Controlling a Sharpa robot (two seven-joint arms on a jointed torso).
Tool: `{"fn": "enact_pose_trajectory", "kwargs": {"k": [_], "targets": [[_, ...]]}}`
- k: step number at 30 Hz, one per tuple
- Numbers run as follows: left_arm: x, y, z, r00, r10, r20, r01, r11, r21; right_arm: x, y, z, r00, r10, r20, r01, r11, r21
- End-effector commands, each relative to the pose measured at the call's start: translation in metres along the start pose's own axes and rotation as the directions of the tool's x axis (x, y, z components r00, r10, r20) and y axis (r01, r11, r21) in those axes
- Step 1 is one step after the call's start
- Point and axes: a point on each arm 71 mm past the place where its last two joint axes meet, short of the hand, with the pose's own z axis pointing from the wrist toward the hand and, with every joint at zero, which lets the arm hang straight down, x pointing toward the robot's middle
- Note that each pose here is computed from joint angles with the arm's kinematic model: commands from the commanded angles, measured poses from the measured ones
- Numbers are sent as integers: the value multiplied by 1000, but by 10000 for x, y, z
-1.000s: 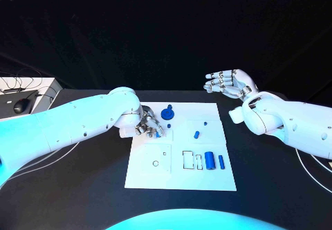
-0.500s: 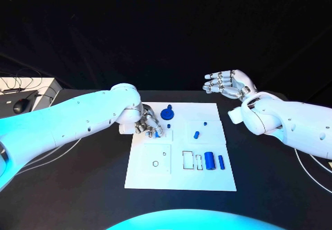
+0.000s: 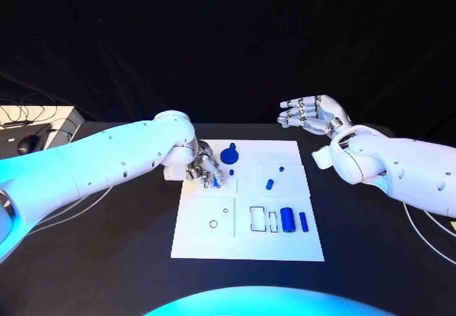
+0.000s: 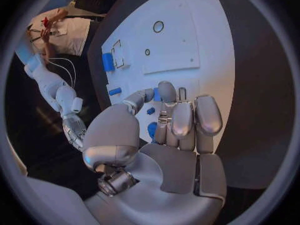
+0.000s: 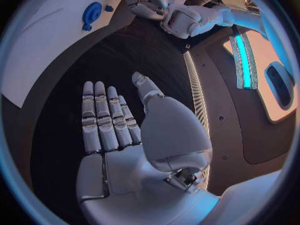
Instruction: Assemble the parts on the task board
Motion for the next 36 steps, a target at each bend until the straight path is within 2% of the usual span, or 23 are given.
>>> {"fn": "enact_pose_trajectory", "kwargs": {"k": [1, 11, 21, 28, 36], "targets": [[-3, -32, -1, 999, 33, -20, -33, 999, 11, 10, 3, 1, 1000, -1, -14, 1, 1000, -6], [-33, -51, 17, 997, 33, -72, -32, 999, 7, 20, 2, 4, 1000, 0, -18, 0, 1000, -6], [-109, -50, -55, 990, 22, -140, -19, 1000, 23, 27, -11, 6, 1000, 0, -19, 0, 1000, -3], [-118, -19, -87, 980, -2, -198, 10, 999, 40, 24, -18, 6, 1000, -2, -19, 2, 1000, -2], [-130, -32, -84, 978, -8, -207, 18, 999, 44, 27, -18, 6, 1000, -4, -20, 4, 1000, -2]]}}
